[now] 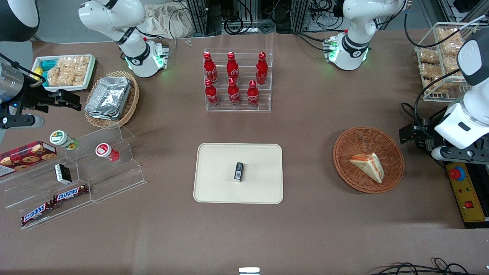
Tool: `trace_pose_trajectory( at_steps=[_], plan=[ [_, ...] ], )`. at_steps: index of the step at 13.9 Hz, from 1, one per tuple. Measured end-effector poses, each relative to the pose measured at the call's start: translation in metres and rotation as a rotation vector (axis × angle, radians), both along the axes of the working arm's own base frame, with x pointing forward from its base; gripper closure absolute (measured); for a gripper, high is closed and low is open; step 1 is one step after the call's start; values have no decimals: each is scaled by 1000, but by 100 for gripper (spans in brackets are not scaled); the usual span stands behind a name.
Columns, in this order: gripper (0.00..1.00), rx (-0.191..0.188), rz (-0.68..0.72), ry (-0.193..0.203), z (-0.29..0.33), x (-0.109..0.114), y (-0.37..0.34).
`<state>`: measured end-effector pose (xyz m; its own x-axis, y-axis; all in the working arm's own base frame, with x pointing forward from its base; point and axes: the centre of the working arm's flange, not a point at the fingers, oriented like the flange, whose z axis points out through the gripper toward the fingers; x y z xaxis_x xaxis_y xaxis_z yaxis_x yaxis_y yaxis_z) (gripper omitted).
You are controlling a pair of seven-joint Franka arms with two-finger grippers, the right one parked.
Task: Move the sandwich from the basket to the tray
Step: 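Move the open left gripper down over the sandwich in the basket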
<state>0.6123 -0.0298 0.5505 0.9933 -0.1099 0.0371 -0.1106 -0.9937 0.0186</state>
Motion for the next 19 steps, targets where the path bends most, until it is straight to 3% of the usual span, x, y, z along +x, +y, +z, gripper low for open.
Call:
trace_pose_trajectory(
  at_steps=[6, 11, 16, 19],
  plan=[
    [0, -4, 38, 13, -7, 3, 0],
    [0, -14, 378, 62, -36, 10, 0],
    [0, -24, 678, 67, -89, 14, -2],
    [0, -37, 770, 50, -123, 15, -3]
  ],
)
